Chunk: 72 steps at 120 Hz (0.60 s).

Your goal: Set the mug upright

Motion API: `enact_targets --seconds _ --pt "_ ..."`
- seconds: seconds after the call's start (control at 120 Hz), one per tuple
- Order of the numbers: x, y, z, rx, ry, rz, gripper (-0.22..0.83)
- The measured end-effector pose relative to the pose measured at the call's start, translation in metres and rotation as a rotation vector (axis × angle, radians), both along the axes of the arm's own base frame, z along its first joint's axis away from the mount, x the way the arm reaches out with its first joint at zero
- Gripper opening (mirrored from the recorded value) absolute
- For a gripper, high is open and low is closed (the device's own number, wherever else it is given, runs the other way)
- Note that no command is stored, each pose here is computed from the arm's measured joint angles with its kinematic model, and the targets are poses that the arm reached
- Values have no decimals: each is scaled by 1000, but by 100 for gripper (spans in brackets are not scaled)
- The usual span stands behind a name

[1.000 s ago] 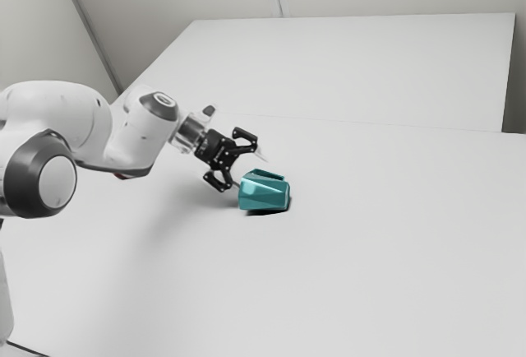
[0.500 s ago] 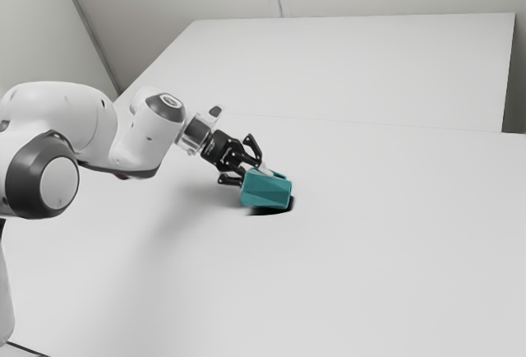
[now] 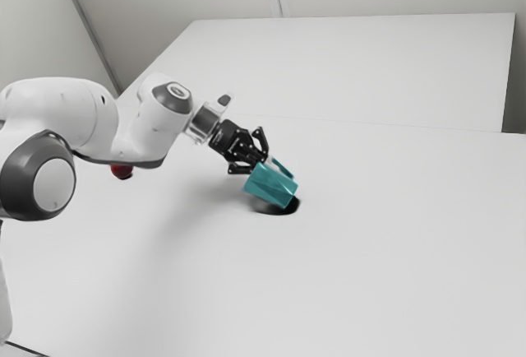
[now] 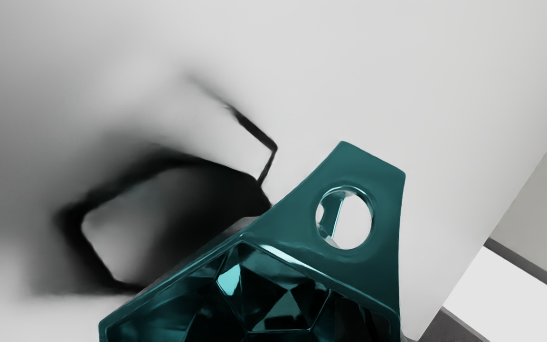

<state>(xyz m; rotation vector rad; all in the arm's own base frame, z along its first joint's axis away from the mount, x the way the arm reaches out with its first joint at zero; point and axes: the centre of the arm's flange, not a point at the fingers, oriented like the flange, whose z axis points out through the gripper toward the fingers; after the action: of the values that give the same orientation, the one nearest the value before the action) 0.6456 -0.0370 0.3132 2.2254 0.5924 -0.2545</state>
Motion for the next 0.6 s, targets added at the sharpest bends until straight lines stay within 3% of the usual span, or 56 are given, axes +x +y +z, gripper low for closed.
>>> enact_targets --seconds 0.283,0.6 --pt "-8 -22 59 323 -139 -235 -17" --pt "-22 -23 90 679 -228 -456 -17"
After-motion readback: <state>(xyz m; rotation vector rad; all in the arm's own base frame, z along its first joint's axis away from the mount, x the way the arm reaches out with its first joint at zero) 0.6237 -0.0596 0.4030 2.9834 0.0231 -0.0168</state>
